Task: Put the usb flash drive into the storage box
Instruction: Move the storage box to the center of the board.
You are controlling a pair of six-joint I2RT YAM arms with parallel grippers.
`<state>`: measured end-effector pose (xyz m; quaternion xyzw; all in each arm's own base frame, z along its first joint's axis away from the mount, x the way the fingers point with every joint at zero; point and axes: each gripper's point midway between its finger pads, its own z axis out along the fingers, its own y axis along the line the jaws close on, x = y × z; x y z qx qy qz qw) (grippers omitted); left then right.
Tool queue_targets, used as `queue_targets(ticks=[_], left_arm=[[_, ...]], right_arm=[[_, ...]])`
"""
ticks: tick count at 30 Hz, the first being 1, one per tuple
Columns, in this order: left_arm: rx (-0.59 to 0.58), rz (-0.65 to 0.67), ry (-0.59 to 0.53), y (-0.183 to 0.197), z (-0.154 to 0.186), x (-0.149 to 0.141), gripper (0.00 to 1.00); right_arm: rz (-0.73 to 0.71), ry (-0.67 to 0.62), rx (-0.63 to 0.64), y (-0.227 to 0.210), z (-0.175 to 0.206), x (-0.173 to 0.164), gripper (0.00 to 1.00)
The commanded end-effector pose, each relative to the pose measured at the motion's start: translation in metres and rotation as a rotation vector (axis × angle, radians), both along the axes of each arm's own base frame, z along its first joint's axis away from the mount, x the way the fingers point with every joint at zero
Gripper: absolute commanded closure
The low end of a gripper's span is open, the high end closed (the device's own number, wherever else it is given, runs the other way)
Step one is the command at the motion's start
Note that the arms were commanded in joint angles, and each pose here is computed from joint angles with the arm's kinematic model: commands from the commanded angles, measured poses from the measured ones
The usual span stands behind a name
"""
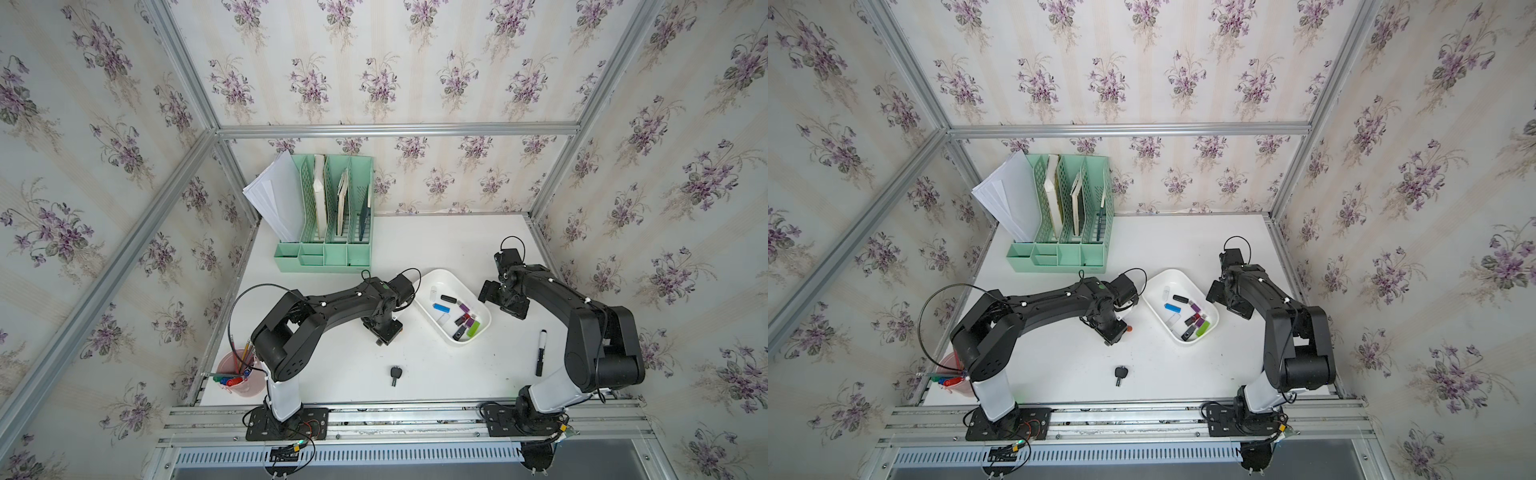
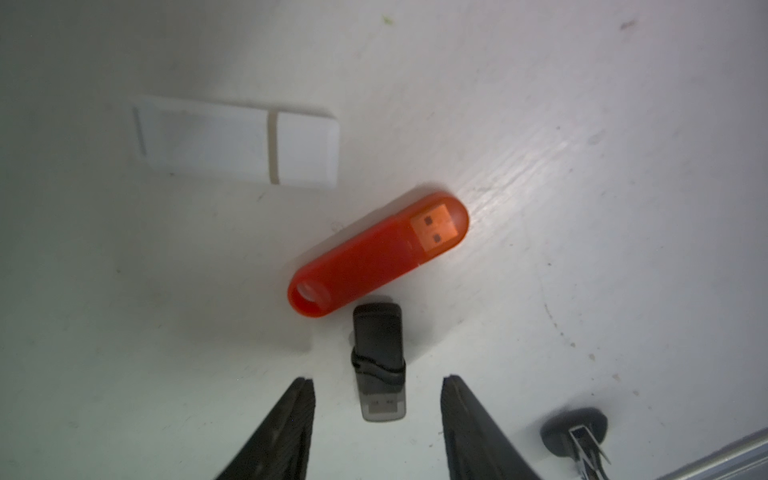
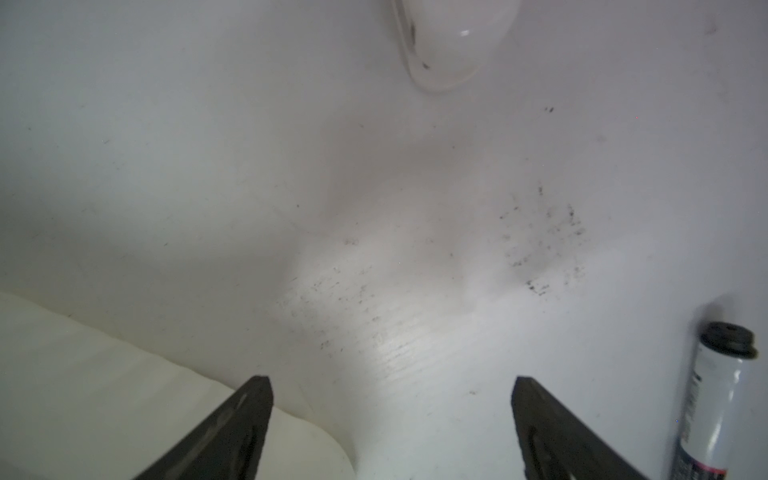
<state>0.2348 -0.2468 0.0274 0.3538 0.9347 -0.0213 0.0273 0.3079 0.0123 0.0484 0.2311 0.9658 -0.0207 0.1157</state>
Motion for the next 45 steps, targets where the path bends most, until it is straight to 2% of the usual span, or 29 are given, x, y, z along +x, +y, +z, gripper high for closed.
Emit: queue_targets(ticks=[1, 17, 24, 33, 39, 45], left_arm=[[-0.007, 0.003, -0.002, -0.001, -0.005, 0.000, 0.46], [0.001, 0.004, 0.017, -0.002, -0.014, -0.002, 0.59], [0.012, 0.001, 0.021, 0.001, -0.015, -0.003, 0.69], [0.031, 0.003, 0.021, 0.006, -0.012, -0.004, 0.74], [0.030, 0.008, -0.008, 0.009, 0.006, -0.002, 0.74], [0.019, 0.005, -0.044, 0.007, 0.039, 0.006, 0.74]], right_arm=[[0.008, 0.006, 0.001, 0.000, 0.000, -0.001, 0.05], [0.020, 0.016, 0.004, 0.001, -0.002, -0.005, 0.05], [0.021, 0.022, 0.015, 0.003, -0.003, -0.010, 0.05], [0.044, 0.048, 0.033, 0.013, -0.012, -0.023, 0.04], [0.053, 0.053, 0.037, 0.018, -0.011, -0.029, 0.04], [0.050, 0.045, 0.030, 0.019, -0.007, -0.033, 0.04]])
